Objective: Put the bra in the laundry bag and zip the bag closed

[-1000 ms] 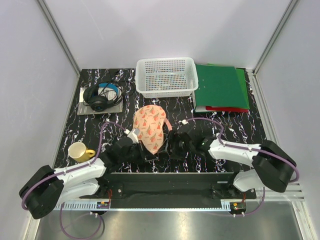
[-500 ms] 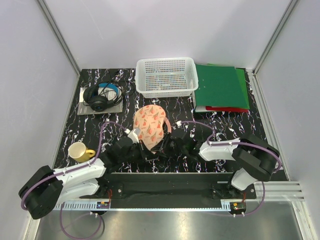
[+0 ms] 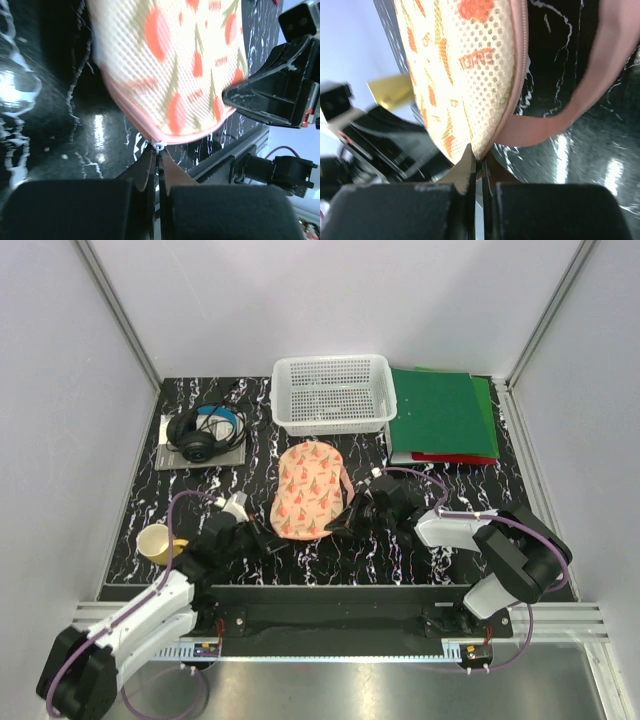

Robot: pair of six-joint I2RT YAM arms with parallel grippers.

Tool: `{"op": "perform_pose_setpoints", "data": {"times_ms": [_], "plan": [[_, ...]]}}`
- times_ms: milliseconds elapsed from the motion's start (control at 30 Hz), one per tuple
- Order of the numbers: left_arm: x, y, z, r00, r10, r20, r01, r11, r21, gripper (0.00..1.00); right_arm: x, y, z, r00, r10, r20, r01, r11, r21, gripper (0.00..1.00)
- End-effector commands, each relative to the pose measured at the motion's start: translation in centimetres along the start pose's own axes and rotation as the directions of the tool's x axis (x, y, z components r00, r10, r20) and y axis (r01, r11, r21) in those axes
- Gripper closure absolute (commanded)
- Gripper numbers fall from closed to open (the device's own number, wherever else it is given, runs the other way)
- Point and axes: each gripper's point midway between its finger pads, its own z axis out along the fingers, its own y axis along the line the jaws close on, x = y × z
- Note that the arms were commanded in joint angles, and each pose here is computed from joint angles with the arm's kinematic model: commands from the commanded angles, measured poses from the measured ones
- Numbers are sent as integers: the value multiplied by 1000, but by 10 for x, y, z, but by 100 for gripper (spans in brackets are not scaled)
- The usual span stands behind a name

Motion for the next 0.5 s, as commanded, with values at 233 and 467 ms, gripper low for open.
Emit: {"op": "perform_pose_setpoints", "data": {"times_ms": [233,467], "plan": [[7,-28,0,996,60,-59,-55,994,96,100,-5,35,12,963,-182,-200,182,983,-21,56],[11,-67,12,993,92,-79,-78,984,160,100,-3,28,-21,987,-126,-97,127,992,5,23]]}}
